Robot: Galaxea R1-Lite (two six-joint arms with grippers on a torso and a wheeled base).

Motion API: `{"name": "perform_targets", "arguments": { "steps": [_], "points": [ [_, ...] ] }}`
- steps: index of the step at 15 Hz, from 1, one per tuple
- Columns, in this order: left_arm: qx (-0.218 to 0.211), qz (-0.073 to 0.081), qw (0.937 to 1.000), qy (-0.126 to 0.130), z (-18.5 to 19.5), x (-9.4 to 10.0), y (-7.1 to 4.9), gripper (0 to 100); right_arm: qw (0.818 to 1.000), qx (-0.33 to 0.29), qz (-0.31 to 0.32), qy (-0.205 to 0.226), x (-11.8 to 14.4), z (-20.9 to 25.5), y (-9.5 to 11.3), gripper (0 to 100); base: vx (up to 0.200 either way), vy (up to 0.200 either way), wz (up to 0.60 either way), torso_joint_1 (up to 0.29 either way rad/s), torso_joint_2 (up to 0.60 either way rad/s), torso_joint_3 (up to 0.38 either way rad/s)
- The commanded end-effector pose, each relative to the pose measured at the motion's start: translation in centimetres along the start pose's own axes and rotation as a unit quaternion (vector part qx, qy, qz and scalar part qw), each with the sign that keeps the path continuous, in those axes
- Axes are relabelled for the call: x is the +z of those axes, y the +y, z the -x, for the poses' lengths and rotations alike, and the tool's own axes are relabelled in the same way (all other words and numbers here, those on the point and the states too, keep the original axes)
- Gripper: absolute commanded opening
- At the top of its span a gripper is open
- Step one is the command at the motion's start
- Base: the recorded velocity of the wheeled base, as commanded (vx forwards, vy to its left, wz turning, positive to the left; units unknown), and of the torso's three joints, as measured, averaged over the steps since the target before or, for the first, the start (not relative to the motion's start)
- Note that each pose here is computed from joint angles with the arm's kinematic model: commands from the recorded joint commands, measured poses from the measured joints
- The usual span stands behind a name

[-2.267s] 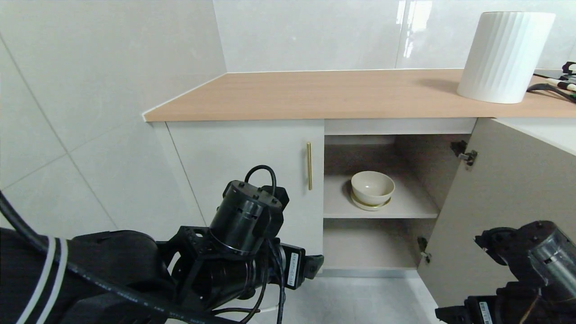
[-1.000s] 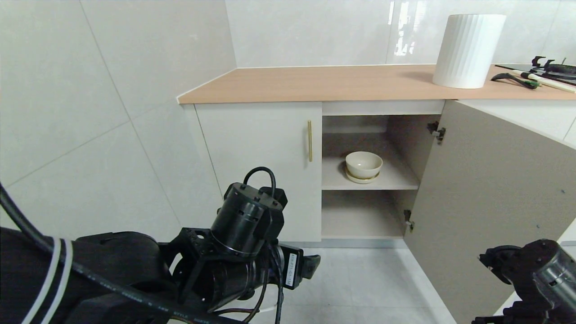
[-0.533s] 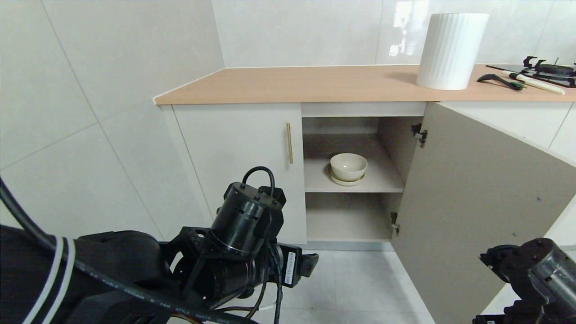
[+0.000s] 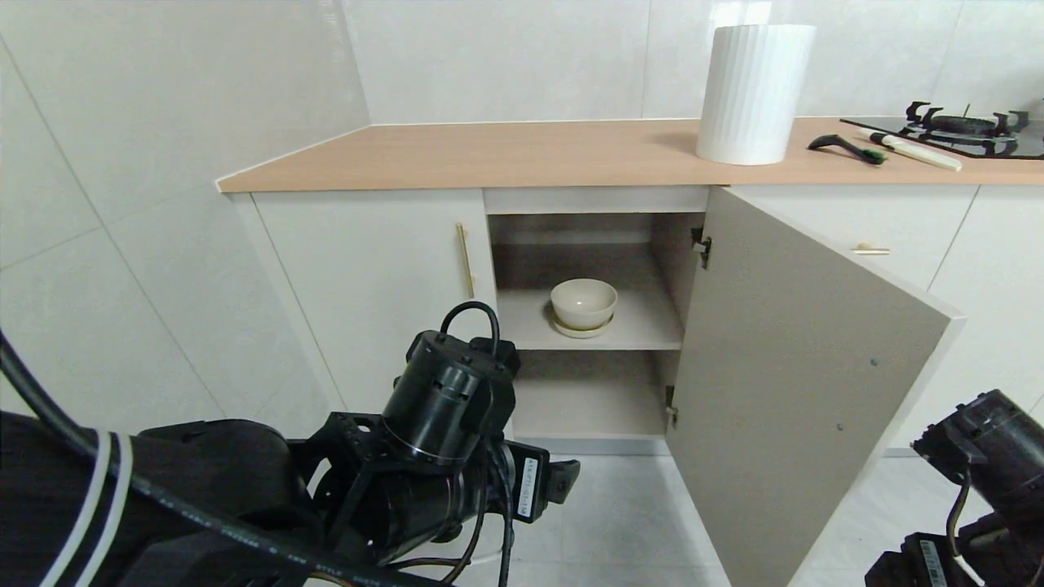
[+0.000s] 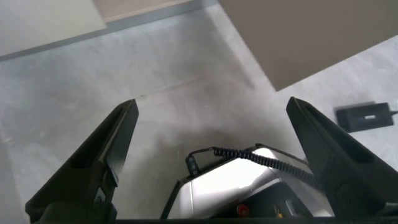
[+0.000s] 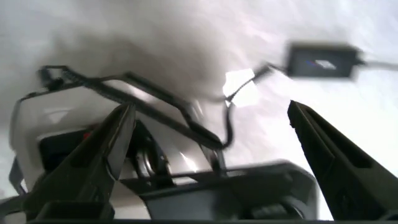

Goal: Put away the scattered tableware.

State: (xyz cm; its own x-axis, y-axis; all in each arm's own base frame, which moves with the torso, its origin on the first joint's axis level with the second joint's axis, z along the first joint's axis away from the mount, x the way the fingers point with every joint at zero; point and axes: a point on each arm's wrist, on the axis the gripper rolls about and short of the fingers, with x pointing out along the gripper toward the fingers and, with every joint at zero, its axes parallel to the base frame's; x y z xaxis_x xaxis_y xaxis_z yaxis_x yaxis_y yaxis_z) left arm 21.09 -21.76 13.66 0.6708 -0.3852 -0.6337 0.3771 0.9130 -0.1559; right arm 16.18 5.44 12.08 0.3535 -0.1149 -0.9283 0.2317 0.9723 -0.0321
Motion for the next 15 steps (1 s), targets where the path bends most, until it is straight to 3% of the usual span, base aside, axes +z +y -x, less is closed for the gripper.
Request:
{"name": "perform_targets", "arguments": {
  "steps": [1, 4, 6, 12, 15],
  "points": [
    [-0.001, 0.001, 1.0, -0.003, 0.1, 0.1, 0.0, 100, 0.999, -0.02, -0.029, 0.0, 1.5, 0.4, -1.2, 100, 0.0, 0.0, 0.0, 0.0, 0.0, 0.0],
    [-0.001, 0.003, 1.0, -0.006, 0.3, 0.3, 0.1, 100, 0.997, -0.045, -0.064, -0.01, 3.7, 0.1, -2.5, 100, 0.0, 0.0, 0.0, 0.0, 0.0, 0.0],
    [-0.001, 0.006, 0.9999, -0.012, 0.6, 0.5, 0.2, 100, 0.994, -0.066, -0.084, -0.032, 6.5, -0.6, -3.4, 100, 0.0, 0.0, 0.0, 0.0, 0.0, 0.0],
    [0.002, 0.012, 0.9997, -0.019, 0.8, 0.9, 0.6, 100, 0.986, -0.045, -0.111, -0.114, 11.2, -3.4, -3.0, 100, 0.0, 0.0, 0.0, 0.0, 0.0, 0.0],
    [0.002, 0.012, 0.9997, -0.02, 0.9, 0.9, 0.6, 100, 0.982, -0.023, -0.12, -0.147, 12.2, -3.7, -2.9, 100, 0.0, 0.0, 0.0, 0.0, 0.0, 0.0]
  ]
}}
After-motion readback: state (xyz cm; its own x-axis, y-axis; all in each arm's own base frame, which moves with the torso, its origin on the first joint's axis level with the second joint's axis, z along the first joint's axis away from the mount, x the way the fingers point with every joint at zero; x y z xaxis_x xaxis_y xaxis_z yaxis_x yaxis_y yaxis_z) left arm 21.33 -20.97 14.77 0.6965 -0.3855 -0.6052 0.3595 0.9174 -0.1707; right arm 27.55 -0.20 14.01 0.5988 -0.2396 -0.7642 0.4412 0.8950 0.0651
